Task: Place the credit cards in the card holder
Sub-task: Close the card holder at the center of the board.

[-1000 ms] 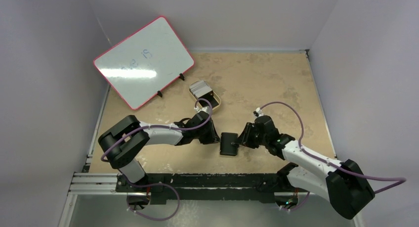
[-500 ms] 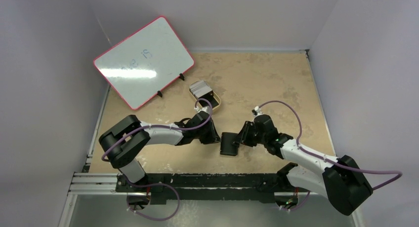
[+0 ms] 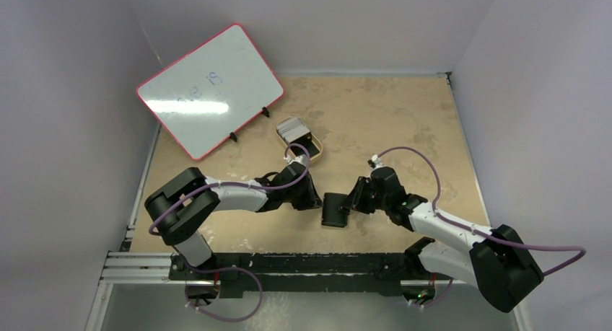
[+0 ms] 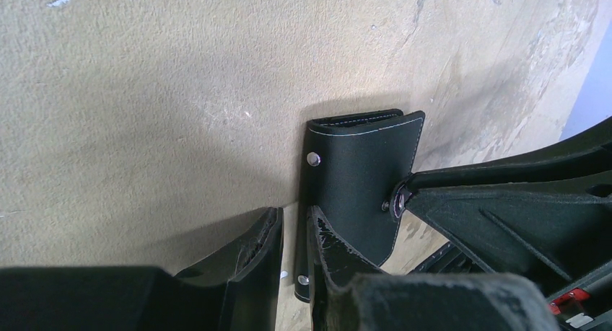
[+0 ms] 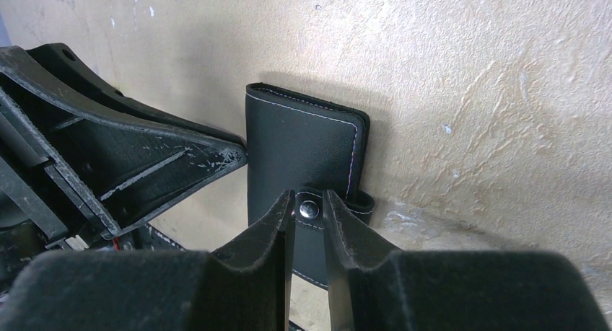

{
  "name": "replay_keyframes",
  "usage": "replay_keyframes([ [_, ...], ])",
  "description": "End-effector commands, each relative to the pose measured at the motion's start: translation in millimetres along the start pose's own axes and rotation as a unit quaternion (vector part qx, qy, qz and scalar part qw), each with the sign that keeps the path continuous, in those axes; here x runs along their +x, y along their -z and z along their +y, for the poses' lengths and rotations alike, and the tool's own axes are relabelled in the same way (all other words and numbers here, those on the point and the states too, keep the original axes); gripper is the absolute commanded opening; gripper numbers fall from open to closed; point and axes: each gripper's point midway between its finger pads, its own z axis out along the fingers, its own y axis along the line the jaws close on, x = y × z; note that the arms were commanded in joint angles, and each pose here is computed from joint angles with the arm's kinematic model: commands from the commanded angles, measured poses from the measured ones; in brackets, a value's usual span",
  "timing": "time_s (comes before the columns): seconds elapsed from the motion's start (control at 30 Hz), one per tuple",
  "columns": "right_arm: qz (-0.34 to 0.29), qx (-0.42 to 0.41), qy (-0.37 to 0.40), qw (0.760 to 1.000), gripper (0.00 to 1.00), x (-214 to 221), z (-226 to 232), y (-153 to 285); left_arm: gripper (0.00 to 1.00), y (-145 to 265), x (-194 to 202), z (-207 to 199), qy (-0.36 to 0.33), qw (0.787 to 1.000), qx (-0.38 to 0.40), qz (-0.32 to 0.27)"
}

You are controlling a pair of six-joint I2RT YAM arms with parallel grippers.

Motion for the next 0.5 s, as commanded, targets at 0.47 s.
replay_keyframes([
  [0.47,0.010,0.009,0.020,1.000,0.22,7.0,9.5,-0.5,0.18,-8.4,-1.4,-5.8,-0.002,1.000,0.005,0.000],
])
